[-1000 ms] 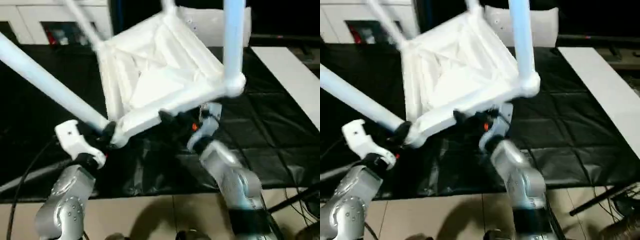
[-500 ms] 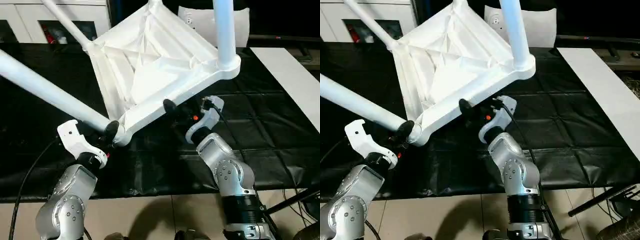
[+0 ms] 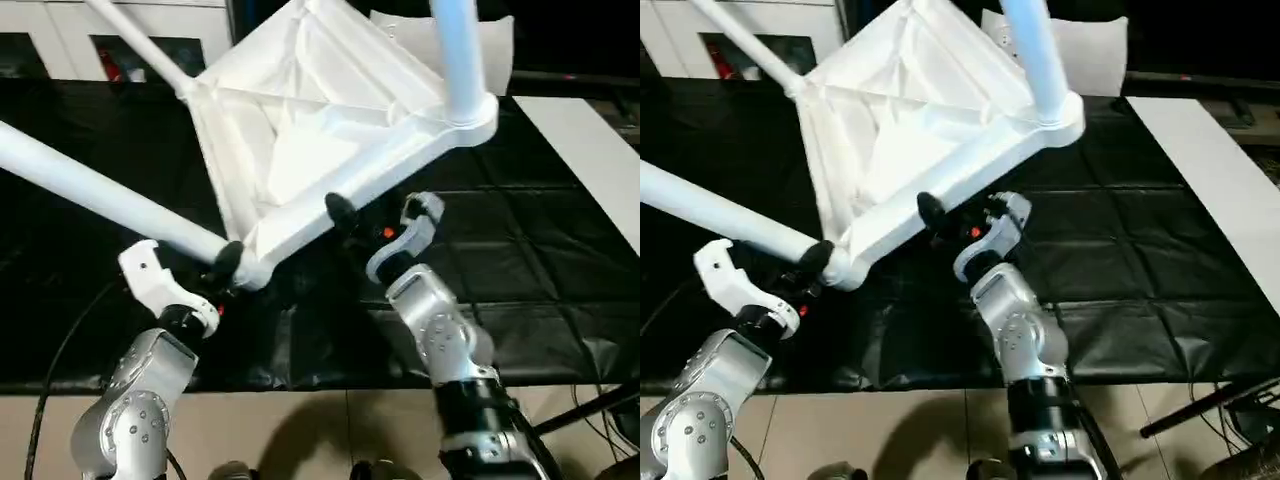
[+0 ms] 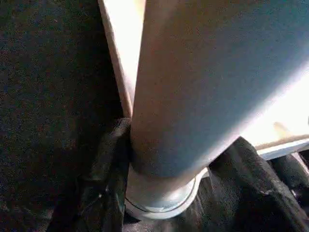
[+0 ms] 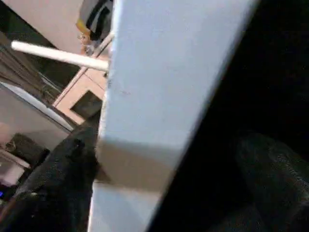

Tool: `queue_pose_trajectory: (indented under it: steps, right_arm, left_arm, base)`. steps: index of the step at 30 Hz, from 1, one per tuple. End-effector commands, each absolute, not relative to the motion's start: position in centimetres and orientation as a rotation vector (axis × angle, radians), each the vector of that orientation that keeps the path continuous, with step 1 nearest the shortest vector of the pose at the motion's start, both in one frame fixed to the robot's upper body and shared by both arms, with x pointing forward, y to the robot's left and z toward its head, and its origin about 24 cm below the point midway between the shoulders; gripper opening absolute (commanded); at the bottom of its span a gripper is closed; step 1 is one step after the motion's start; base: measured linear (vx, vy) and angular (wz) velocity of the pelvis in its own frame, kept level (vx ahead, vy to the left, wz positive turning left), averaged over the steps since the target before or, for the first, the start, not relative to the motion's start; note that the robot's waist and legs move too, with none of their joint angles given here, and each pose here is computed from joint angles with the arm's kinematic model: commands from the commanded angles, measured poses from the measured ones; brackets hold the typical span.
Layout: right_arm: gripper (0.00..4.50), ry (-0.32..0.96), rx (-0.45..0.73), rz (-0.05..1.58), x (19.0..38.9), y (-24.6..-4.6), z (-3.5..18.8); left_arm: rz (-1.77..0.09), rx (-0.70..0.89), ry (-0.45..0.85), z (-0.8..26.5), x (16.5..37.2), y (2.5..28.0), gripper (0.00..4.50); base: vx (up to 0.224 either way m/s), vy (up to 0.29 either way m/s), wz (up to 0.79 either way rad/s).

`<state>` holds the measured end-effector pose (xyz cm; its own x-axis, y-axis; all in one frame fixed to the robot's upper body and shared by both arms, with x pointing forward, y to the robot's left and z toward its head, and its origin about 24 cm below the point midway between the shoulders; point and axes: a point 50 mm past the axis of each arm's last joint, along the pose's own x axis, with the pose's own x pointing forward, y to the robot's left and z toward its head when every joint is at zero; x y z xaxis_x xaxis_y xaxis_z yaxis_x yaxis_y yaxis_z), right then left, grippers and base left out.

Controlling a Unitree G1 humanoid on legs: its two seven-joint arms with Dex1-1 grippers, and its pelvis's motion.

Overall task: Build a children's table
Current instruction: Flip table

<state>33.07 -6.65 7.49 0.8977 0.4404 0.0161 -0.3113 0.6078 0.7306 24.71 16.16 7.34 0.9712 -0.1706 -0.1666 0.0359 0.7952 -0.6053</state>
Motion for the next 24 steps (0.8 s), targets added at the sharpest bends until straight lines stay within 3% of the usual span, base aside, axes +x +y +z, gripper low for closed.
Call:
queue_pose_trajectory:
  steps: [1,5,24]
  right_arm:
    - [4.22,0.148,0.949,0.471,33.6,-3.3,9.2]
    - [3.96,0.159,1.031,0.405,34.7,-3.2,9.1]
    - [2.37,0.103,1.070,0.538,35.8,-1.2,10.8]
  left_arm:
    - [-0.294,-0.762,0.273,7.1,24.4,12.7,2.04]
    - [-0.300,-0.760,0.277,7.1,24.2,12.8,2.04]
    - [-0.350,-0.668,0.329,6.7,23.9,12.7,2.04]
  base:
    - [0.000,0.000,0.00]
    - [0.000,0.000,0.00]
    - [0.000,0.000,0.00]
